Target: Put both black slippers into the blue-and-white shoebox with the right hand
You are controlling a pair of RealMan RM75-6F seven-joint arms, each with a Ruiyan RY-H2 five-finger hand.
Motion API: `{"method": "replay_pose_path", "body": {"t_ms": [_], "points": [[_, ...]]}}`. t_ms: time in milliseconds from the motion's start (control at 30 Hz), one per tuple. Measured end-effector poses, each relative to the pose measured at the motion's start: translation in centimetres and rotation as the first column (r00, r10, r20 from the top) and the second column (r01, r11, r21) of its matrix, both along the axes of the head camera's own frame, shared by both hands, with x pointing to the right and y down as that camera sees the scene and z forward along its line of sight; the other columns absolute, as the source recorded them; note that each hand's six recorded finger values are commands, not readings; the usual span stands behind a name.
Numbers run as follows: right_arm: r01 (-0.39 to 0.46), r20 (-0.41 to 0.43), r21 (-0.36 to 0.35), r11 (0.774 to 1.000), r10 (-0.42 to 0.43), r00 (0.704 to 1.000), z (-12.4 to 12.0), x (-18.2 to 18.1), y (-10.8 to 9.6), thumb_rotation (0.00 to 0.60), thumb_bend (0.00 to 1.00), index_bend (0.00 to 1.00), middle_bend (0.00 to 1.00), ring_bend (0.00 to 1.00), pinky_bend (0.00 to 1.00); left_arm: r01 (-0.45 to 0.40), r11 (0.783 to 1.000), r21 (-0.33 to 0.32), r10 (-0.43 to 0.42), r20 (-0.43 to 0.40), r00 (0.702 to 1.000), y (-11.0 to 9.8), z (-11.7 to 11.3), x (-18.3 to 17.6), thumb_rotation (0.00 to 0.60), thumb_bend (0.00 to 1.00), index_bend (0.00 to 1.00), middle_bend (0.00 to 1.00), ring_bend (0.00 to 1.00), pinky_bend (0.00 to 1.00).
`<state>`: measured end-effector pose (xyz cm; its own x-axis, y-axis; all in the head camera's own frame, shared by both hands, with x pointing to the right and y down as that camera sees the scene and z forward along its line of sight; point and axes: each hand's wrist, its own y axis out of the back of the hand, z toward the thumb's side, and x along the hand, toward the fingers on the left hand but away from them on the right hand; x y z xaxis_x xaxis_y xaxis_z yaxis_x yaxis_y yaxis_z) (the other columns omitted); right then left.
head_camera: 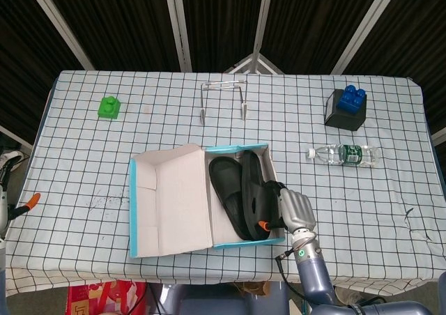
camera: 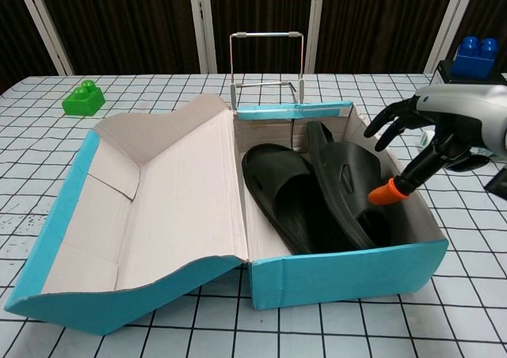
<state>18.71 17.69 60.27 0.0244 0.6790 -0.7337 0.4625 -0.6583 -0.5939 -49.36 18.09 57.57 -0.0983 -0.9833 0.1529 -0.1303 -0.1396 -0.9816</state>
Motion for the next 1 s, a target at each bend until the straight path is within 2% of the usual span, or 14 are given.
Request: {"method": "replay_pose_path", "body": {"t_ms": [367,467,533,667,767,833,900,1000], "points": [[-0.119,0.077,0.057,0.991,0.115,0.99,-2.5,1.9,-2.4,0.6,0.02,0.24,0.25,1.0,1.0,0.0,1.0,0.004,0.0,0.001,1.0,0.0,-0.1,0.0,0.6,0.23,0.19,0.0,0.0,0.12],[-0.128,0.068,0.082,0.988,0.123,0.99,-3.2,3.3,-3.0,0.6,0.09,0.36,0.3,0.98,0.97,-0.002,1.0,0.001,0.002,0.004,1.0,0.0,-0.1,-0.1,0.6,0.23,0.19,0.0,0.0,0.12],[-0.133,0.063,0.114,0.985,0.126,0.99,-3.7,4.5,-3.4,0.6,0.16,0.41,0.33,0.94,0.91,-0.004,1.0,-0.003,0.005,0.007,1.0,0.0,-0.1,-0.1,0.6,0.23,0.19,0.0,0.0,0.12],[-0.135,0.074,0.183,0.974,0.123,0.99,-4.5,6.2,-3.9,0.6,0.2,0.41,0.29,0.74,0.76,-0.015,1.0,-0.006,0.015,0.015,1.0,0.1,-0.1,0.2,0.6,0.23,0.19,0.0,0.0,0.12],[-0.104,0.071,0.24,0.965,0.09,0.993,-4.9,7.6,-3.9,0.6,0.2,0.41,0.18,0.55,0.58,-0.021,1.0,-0.003,0.021,0.024,0.999,0.2,-0.1,0.4,0.6,0.23,0.19,0.0,0.0,0.12],[-0.062,0.058,0.275,0.959,0.048,0.997,-5.0,8.5,-3.7,0.6,0.2,0.41,0.11,0.44,0.45,-0.024,1.0,-0.002,0.024,0.03,0.999,0.3,-0.1,0.5,0.6,0.23,0.19,0.0,0.0,0.12],[0.0,0.029,0.307,0.952,-0.009,1.0,-5.1,9.4,-3.4,0.6,0.2,0.41,0.07,0.37,0.37,-0.029,1.0,-0.002,0.029,0.036,0.999,0.4,-0.1,0.7,0.6,0.23,0.19,0.0,0.0,0.12],[0.116,-0.051,0.347,0.931,-0.105,0.993,-4.9,11.0,-2.6,0.6,0.2,0.41,0.05,0.3,0.31,-0.04,0.999,-0.003,0.04,0.047,0.998,0.5,-0.1,1.1,0.6,0.23,0.19,0.0,0.0,0.12]]}}
